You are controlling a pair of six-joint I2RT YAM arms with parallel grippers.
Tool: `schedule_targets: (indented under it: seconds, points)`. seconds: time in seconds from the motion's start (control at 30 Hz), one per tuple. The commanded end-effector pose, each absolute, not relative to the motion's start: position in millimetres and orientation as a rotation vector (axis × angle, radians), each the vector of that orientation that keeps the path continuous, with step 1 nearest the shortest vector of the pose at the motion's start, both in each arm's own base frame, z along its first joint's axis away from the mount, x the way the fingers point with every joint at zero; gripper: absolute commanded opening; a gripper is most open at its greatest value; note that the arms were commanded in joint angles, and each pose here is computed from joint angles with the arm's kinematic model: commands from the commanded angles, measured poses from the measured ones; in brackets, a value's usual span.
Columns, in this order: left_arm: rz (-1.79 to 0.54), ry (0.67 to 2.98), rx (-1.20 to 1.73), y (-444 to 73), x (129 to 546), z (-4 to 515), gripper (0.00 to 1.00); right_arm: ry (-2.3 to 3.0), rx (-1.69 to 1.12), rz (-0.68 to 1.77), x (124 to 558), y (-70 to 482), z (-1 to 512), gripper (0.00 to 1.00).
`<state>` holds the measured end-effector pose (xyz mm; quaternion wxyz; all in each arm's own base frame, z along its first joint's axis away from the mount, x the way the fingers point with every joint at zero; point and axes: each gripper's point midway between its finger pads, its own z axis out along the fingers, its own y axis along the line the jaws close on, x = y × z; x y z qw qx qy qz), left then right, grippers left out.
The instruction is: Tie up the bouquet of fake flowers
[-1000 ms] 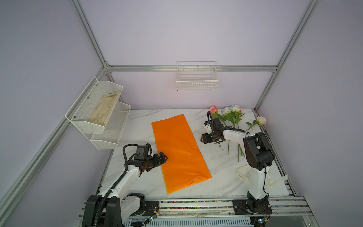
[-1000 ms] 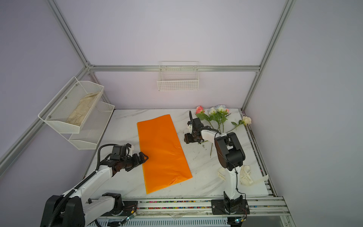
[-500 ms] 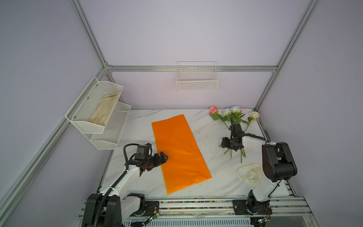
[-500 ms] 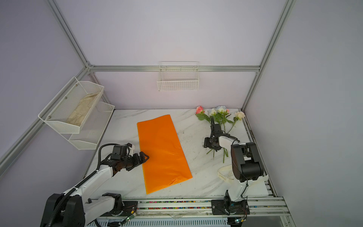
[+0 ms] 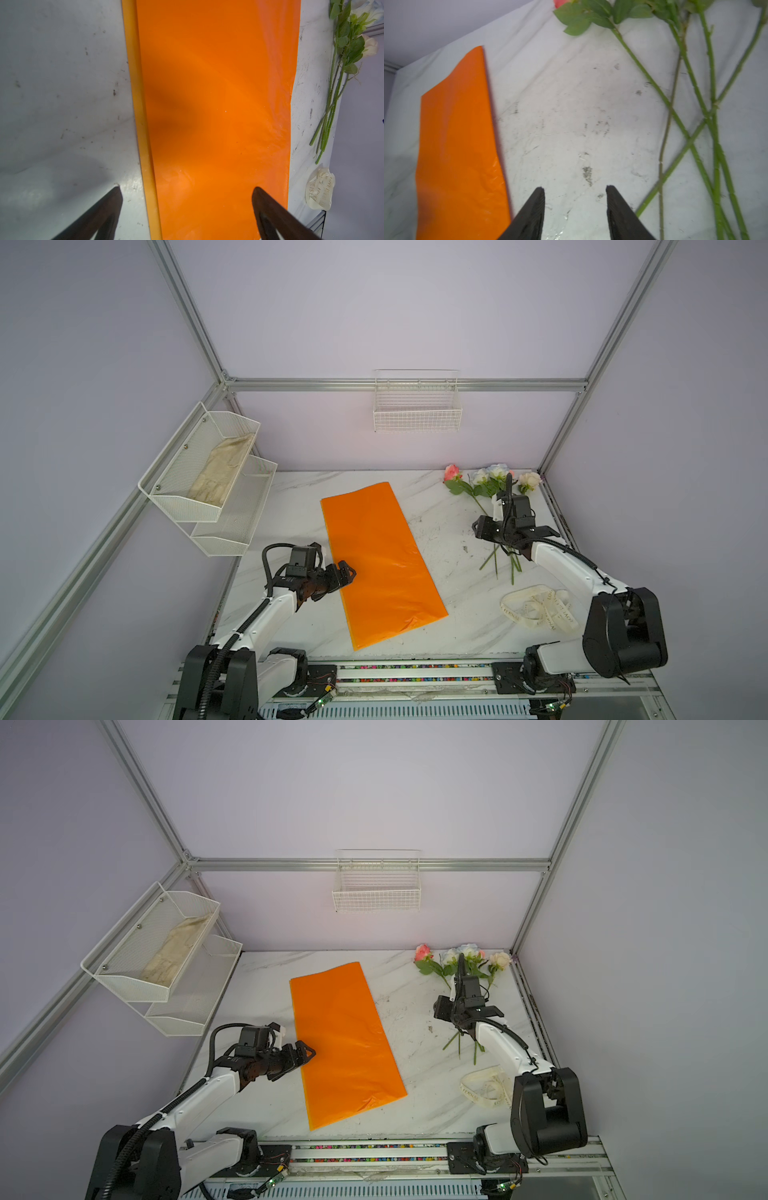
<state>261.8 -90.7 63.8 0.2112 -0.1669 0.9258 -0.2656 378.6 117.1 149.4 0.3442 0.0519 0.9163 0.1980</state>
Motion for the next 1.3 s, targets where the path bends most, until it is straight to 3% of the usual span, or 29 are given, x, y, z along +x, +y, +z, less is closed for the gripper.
schedule_targets:
  seconds: [0.0,0.5,1.07,1.27]
  points:
    - [-0.827,2.517,-0.429,-102,269,79,0.93,2.42,-0.001,0.692,354,165,138,0.5]
    - [-0.908,2.472,-0.492,-109,279,67,0.85,2.468,-0.134,0.872,327,243,104,0.47]
    - [-0.849,2.56,-0.536,-104,274,37,0.83,2.558,-0.157,0.846,322,264,63,0.47]
    - [-0.945,2.535,-0.501,-115,277,44,0.77,2.59,-0.171,0.856,319,269,46,0.46]
